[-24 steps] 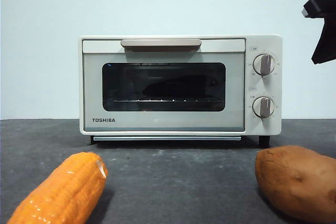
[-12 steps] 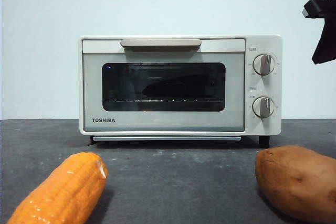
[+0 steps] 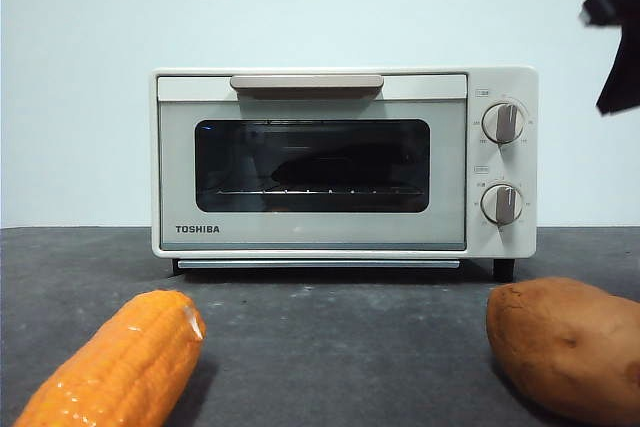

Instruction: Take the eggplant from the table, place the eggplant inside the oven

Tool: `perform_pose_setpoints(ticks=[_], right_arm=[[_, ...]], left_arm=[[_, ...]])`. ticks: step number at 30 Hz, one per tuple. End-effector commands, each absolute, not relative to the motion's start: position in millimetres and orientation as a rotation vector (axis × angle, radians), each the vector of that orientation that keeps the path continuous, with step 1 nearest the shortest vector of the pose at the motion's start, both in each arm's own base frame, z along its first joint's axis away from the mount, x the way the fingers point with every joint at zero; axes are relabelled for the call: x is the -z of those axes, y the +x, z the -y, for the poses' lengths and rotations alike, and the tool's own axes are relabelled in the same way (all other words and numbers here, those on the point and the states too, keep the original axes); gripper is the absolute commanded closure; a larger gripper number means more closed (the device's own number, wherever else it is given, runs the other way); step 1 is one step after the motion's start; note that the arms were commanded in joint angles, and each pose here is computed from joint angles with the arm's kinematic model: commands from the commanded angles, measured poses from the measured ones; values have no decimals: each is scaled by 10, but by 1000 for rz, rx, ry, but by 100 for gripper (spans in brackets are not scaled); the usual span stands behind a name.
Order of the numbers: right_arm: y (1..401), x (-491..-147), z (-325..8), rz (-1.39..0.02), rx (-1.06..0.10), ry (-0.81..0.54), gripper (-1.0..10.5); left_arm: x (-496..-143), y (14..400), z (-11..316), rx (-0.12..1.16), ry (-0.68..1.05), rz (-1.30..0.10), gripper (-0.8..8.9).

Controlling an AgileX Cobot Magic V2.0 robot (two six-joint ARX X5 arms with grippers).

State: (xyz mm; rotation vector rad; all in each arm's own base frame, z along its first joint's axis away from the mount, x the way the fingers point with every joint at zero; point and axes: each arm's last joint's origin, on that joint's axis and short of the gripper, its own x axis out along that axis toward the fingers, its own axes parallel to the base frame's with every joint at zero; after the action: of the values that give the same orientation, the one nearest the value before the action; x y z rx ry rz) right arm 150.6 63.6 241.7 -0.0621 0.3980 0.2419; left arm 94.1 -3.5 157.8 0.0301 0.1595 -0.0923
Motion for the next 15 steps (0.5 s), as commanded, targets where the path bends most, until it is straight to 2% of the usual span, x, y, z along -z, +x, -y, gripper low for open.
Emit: perform_pose_setpoints(ticks=[1, 3, 7, 11, 15], right_arm=[[1353, -2609, -570, -267, -240, -23, 932], [1183, -2743, -467, -144, -232, -79, 932], [899, -2794, -216, 26, -112, -85, 932], [810, -2617, -98, 60, -6, -80, 932], [828, -2323, -48, 29, 19, -83, 932]], left_arm=[[-1537, 947, 33, 91, 35, -168, 807], [-1537, 947, 33, 91, 35, -168, 808], [-1537, 947, 33, 91, 35, -168, 808], [-1537, 947, 33, 91, 35, -168, 807], [-1537, 947, 33, 91, 35, -168, 808]])
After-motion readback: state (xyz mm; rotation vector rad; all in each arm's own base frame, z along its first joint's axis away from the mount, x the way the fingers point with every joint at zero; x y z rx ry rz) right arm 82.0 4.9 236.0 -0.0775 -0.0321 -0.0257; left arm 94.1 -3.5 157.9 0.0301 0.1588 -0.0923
